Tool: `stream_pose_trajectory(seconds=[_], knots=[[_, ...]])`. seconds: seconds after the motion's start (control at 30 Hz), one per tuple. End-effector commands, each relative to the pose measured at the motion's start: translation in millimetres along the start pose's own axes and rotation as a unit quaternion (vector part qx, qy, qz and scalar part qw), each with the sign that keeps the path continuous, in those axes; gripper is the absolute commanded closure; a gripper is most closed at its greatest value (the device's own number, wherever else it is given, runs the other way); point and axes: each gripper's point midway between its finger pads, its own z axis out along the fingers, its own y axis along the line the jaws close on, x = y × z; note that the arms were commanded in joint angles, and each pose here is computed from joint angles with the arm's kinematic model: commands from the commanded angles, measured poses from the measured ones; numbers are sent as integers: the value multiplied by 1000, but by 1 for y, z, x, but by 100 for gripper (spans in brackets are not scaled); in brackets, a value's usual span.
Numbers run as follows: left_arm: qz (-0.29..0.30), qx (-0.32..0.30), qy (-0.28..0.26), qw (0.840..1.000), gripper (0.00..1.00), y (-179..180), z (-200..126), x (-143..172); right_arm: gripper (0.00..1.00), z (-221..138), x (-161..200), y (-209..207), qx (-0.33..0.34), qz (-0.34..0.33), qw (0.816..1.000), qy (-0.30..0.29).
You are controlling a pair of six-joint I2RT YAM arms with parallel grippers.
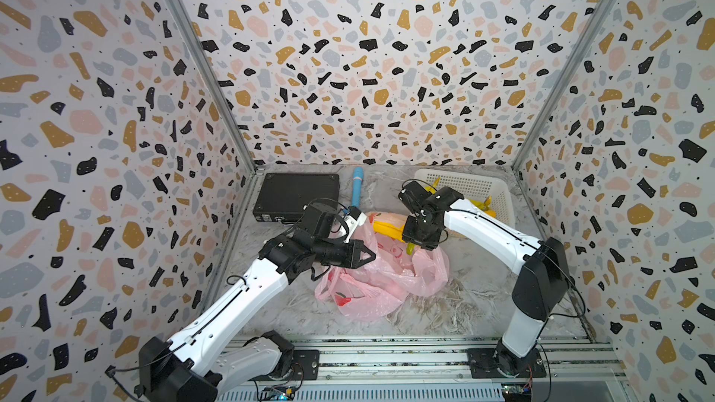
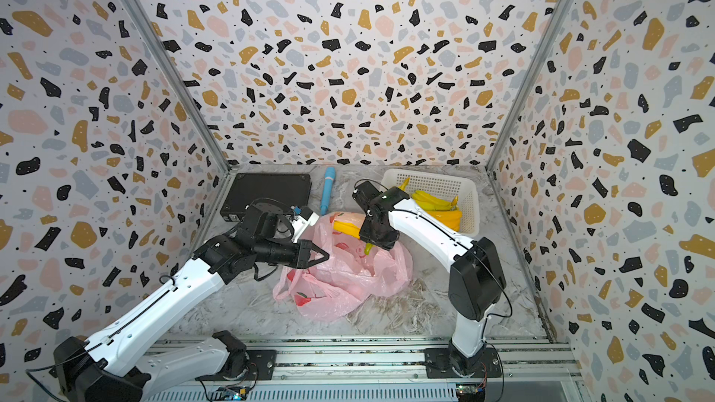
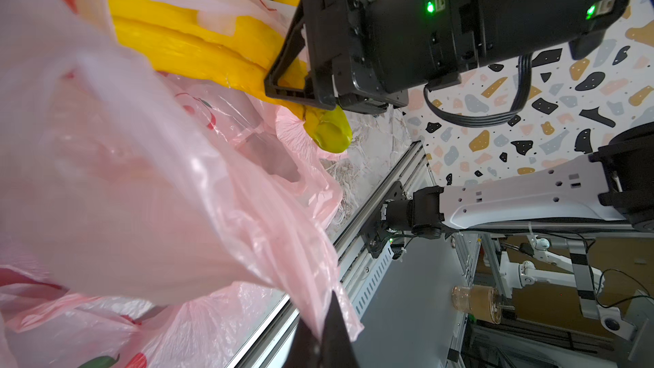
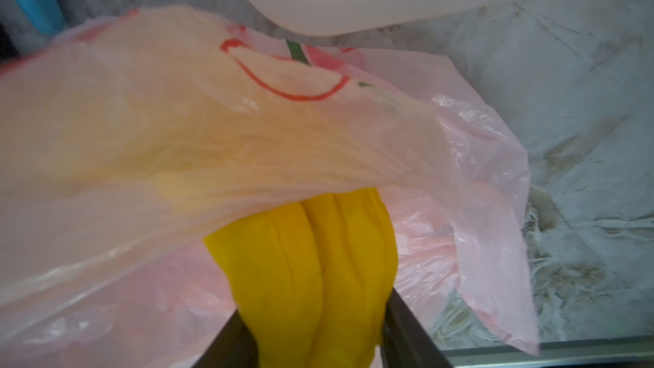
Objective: Place the banana into a plastic bag & tie a knot
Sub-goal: Place the banana into the plastic bag, then adjust the plastic bag at the center of the board.
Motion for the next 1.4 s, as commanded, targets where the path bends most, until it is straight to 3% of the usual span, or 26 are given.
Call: stream_pose_trajectory(seconds=[0.0, 0.13, 0.4, 0.57, 0.67, 0.77, 1.0, 1.37], knots=[[12, -6, -24, 1000, 100, 0, -5, -7, 37, -11, -1, 0, 14, -8, 1000, -17], [11, -12, -30, 999, 100, 1, -7, -8, 22, -23, -2, 8, -3, -34, 999, -29], [7, -65, -31, 997, 100, 23, -8, -2, 13, -75, -21, -14, -4, -114, 986, -125], [2, -89, -32, 996, 100, 34, -8, 0, 18, -80, -14, -43, -46, -216, 956, -193], [1, -97, -33, 995, 100, 37, -8, 0, 20, -69, -3, -70, -65, -236, 948, -206], [0, -100, -33, 994, 100, 39, -7, -1, 24, -48, 11, -91, -71, -234, 952, -183], [-2, -105, -32, 994, 100, 43, -4, -2, 34, 0, 31, -99, -82, -229, 962, -126], [-2, -108, -34, 994, 100, 43, -6, -2, 48, 22, 18, -107, -48, -219, 968, -113]])
